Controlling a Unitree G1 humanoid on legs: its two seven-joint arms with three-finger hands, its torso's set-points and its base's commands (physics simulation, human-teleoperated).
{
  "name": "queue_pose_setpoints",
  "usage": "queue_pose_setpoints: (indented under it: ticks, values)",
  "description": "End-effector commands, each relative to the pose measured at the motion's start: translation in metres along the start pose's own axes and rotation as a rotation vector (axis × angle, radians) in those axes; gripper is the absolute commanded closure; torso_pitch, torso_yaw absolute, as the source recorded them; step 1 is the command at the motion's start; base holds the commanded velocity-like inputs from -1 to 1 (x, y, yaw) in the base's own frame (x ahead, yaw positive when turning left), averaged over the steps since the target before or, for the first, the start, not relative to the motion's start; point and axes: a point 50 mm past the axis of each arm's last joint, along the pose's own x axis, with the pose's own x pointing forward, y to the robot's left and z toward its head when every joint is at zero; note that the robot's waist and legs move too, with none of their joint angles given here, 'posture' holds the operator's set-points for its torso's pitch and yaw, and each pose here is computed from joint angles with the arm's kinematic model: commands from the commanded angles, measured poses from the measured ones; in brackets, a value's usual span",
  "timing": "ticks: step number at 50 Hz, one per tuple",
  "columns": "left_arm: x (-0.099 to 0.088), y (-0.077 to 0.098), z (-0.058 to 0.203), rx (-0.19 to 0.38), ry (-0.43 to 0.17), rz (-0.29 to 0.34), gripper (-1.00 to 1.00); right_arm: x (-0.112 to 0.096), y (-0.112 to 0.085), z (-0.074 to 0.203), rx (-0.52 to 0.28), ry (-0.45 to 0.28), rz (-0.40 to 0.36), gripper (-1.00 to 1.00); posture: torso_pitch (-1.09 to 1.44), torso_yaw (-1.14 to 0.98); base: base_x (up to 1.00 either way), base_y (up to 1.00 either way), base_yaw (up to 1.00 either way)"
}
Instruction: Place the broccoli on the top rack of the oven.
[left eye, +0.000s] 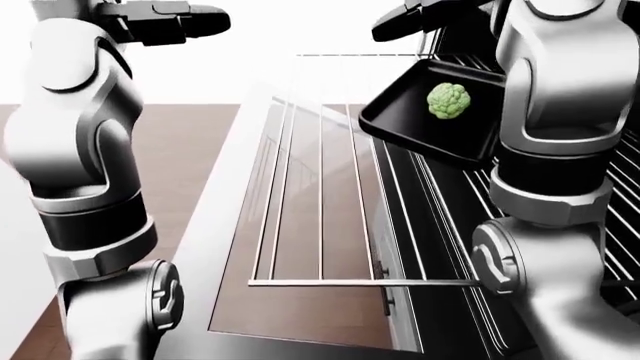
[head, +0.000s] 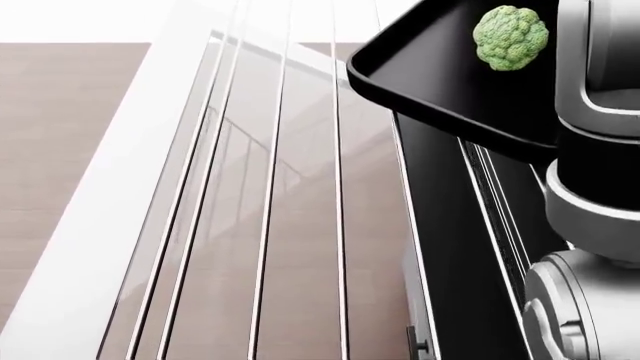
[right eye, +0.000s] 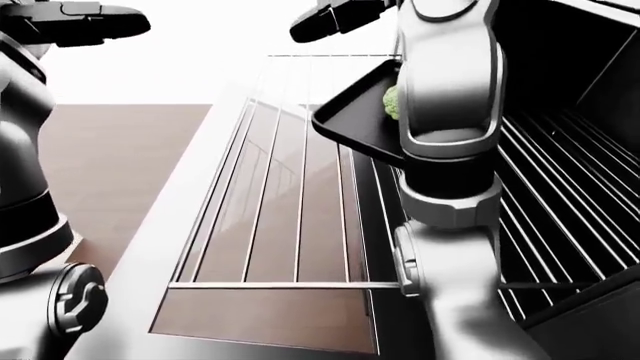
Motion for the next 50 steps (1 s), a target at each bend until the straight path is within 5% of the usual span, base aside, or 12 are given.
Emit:
queue_pose_setpoints:
  ticks: [1, 14, 24, 36, 50]
  values:
    - [0.001, 0.003, 0.024, -0.02, -0.101, 0.015, -1.0, -0.003, -0.007, 0.018, -0.019, -0.09, -0.036, -1.0, 0.0, 0.0, 0.0, 0.0, 0.0]
    - [0.002, 0.006, 0.055, -0.052, -0.282, 0.056, -1.0, -0.001, -0.016, 0.039, -0.111, -0.27, -0.083, -1.0, 0.0, 0.0, 0.0, 0.0, 0.0]
    - [0.008, 0.008, 0.066, -0.051, -0.327, 0.071, -1.0, 0.001, -0.02, 0.065, -0.119, -0.361, -0.093, -1.0, 0.0, 0.0, 0.0, 0.0, 0.0]
    - [0.0, 0.013, 0.08, -0.079, -0.442, 0.097, -1.0, -0.006, -0.021, 0.074, -0.153, -0.467, -0.12, -1.0, 0.0, 0.0, 0.0, 0.0, 0.0]
    - [-0.006, 0.017, 0.087, -0.111, -0.502, 0.119, -1.0, -0.012, -0.019, 0.081, -0.181, -0.546, -0.133, -1.0, 0.0, 0.0, 0.0, 0.0, 0.0]
